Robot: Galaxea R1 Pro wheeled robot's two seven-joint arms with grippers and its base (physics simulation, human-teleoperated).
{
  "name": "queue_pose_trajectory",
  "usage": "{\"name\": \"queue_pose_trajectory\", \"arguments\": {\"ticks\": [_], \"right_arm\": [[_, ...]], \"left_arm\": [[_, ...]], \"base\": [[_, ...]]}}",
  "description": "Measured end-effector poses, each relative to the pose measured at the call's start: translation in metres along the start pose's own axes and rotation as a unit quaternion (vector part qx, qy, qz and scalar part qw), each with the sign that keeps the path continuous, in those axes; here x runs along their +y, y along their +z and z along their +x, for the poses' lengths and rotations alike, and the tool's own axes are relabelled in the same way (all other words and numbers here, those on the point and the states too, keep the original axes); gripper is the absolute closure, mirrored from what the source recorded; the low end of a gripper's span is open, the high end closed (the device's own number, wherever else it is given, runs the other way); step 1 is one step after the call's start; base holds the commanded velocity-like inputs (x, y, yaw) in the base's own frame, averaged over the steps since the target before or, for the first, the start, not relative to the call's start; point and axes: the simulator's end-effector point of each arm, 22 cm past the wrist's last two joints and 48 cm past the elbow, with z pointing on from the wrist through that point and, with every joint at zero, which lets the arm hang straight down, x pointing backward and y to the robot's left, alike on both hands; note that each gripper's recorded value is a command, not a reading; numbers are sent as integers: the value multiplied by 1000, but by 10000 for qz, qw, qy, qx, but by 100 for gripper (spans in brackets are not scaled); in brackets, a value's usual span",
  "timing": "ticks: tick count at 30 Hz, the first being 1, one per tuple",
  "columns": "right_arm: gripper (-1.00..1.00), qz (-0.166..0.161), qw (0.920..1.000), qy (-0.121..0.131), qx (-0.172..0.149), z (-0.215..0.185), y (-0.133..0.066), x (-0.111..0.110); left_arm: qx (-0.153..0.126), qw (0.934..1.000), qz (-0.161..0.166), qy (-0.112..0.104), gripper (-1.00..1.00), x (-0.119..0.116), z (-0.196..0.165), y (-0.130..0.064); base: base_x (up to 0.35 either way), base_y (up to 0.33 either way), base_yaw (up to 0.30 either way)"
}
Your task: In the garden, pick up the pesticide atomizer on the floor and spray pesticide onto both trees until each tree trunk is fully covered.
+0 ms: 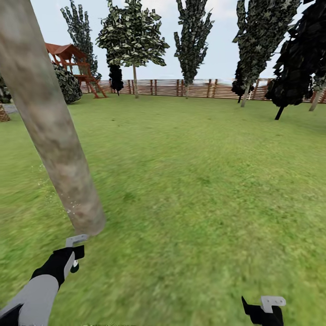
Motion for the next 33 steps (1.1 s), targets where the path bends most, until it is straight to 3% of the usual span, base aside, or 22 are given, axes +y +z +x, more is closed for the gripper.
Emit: {"name": "queue_pose_trajectory", "arguments": {"ticks": [3,7,12,16,19,23,33], "right_arm": [[-100,2,10000,0,-1,0,0,0],[-100,7,10000,2,-2,0,0,-1],[-100,-2,10000,-10,1,0,0,0],[-100,-6,10000,-6,8,1,0,0],[-100,-9,10000,-7,9,1,0,1],[-100,-6,10000,1,5,0,0,1],[-100,-2,10000,-9,3,0,0,0]], "left_arm": [[-176,9998,54,-55,100,-10,-28,-5],[-80,9997,180,-125,100,-25,-69,-15],[-411,9988,254,-38,100,-38,-134,-31],[-392,9992,119,-39,100,-20,-165,-42],[-612,9980,-135,-68,100,12,-188,-50],[-643,9972,-354,-115,100,48,-191,-50],[-641,9975,-294,-99,100,39,-187,-48]], "base": [[2,-1,204],[0,0,35],[0,0,2],[0,0,0],[0,0,0],[0,0,156],[182,-120,113]]}}
